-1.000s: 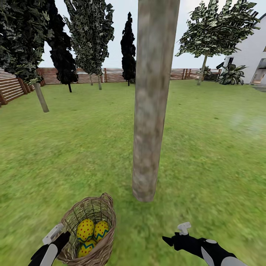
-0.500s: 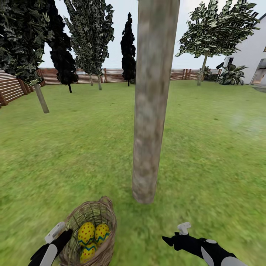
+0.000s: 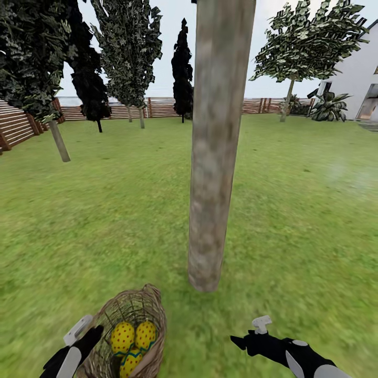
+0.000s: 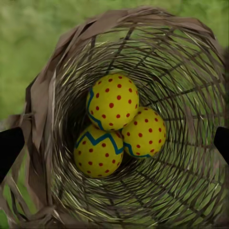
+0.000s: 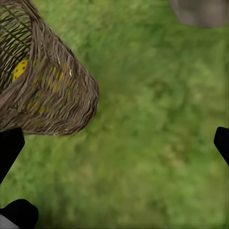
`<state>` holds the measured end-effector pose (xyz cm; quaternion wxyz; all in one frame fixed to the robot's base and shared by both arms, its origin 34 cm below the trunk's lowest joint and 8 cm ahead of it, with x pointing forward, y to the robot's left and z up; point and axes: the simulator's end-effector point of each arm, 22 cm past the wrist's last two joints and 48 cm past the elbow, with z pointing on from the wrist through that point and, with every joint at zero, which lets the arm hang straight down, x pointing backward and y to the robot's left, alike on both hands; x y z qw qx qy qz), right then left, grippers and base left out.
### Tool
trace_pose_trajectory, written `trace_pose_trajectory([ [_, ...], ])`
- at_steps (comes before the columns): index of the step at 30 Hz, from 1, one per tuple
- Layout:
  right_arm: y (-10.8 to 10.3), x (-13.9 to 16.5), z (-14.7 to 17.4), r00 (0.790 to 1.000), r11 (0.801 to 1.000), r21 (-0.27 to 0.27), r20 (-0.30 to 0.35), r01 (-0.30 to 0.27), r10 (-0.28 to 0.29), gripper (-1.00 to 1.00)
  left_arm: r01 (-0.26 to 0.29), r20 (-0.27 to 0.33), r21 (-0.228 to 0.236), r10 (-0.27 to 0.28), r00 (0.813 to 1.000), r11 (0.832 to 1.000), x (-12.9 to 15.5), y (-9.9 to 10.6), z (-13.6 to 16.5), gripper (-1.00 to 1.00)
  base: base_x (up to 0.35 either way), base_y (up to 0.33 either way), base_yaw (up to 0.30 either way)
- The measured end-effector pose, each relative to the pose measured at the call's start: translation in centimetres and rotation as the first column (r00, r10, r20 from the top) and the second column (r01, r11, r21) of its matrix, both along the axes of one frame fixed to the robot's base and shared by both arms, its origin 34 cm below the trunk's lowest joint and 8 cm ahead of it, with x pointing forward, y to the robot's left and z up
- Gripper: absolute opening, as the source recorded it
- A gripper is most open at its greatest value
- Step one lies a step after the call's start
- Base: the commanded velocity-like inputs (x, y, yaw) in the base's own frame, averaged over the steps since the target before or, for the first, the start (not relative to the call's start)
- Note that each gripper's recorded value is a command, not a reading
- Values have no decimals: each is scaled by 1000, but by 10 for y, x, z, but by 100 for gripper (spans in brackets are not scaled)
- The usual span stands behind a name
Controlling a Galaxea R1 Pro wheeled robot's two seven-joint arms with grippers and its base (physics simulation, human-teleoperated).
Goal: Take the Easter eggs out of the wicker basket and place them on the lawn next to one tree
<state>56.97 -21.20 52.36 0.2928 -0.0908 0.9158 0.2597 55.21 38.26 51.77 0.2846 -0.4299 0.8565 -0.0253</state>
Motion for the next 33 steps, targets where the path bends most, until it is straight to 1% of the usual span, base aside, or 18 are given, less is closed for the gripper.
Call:
trace_pose_trajectory([
  [3, 1, 1, 6, 1000, 1000, 1, 1, -1, 1, 100, 8, 14, -7, -8, 1000, 1000, 3, -1, 7, 100, 0, 0, 0],
  [5, 2, 1, 9, 1000, 1000, 3, -2, 1, -1, 100, 8, 14, -13, -8, 1000, 1000, 3, 1, 11, 100, 0, 0, 178],
  [8, -2, 2, 15, 1000, 1000, -1, -2, 7, -7, 100, 12, 13, -19, -11, 1000, 1000, 4, -1, 16, 100, 0, 0, 285],
  [10, -8, 5, 16, 1000, 999, -25, 2, 24, -24, 100, 12, 13, -20, -12, 1000, 1000, 4, -2, 20, 100, 0, 0, 293],
  [12, -9, 6, 19, 1000, 999, -32, 3, 29, -29, 100, 13, 13, -21, -13, 1000, 1000, 5, -3, 23, 100, 0, 0, 294],
  [27, -16, 13, 48, 999, 998, -43, 16, 38, -37, 100, 11, 0, -21, -11, 1000, 1000, 1, -1, 45, 100, 0, 0, 294],
  [33, -18, 14, 48, 999, 998, -46, 18, 40, -39, 100, 11, -3, -21, -11, 1000, 1000, -1, -2, 44, 100, 0, 0, 294],
])
